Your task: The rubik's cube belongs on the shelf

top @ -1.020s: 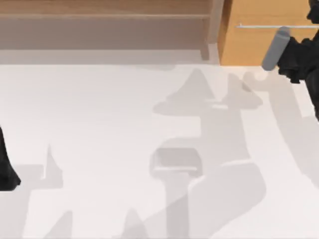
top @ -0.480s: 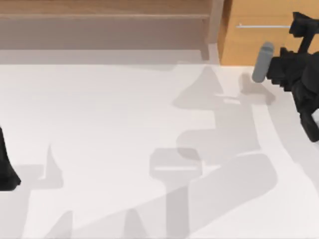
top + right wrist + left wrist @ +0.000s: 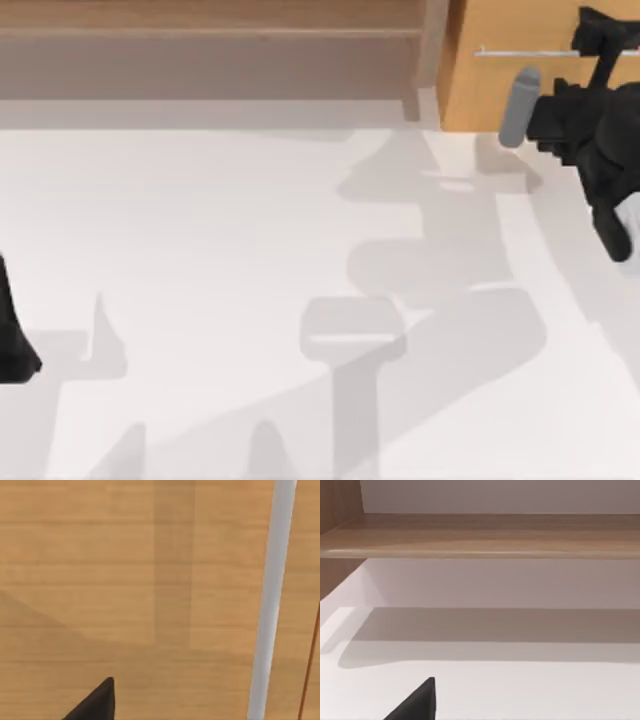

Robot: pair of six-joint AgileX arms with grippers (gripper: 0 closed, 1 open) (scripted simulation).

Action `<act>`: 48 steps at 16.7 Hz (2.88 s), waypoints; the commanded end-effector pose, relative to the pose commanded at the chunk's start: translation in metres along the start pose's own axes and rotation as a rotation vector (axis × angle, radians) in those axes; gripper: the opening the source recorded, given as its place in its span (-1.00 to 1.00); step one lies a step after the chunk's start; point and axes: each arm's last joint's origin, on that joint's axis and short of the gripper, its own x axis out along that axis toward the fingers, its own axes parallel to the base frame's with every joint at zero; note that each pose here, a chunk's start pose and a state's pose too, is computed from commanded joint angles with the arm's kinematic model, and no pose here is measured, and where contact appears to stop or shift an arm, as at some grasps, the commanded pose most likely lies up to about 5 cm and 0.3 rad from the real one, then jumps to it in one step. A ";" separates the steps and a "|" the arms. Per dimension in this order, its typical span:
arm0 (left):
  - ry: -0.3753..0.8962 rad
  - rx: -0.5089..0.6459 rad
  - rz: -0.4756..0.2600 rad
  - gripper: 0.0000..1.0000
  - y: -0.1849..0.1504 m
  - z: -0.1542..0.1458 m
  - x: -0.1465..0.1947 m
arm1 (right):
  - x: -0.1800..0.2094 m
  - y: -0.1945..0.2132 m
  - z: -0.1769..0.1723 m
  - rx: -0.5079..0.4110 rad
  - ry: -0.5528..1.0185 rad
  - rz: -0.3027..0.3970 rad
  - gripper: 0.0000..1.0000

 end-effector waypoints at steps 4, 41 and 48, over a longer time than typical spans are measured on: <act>0.000 0.000 0.000 1.00 0.000 0.000 0.000 | 0.002 0.000 0.000 0.000 0.000 0.000 1.00; 0.000 0.000 0.000 1.00 0.000 0.000 0.000 | -0.060 0.002 0.000 0.002 0.001 0.009 -1.00; 0.000 0.000 0.000 1.00 0.000 0.000 0.000 | -0.106 0.004 0.000 -0.002 0.004 0.017 -1.00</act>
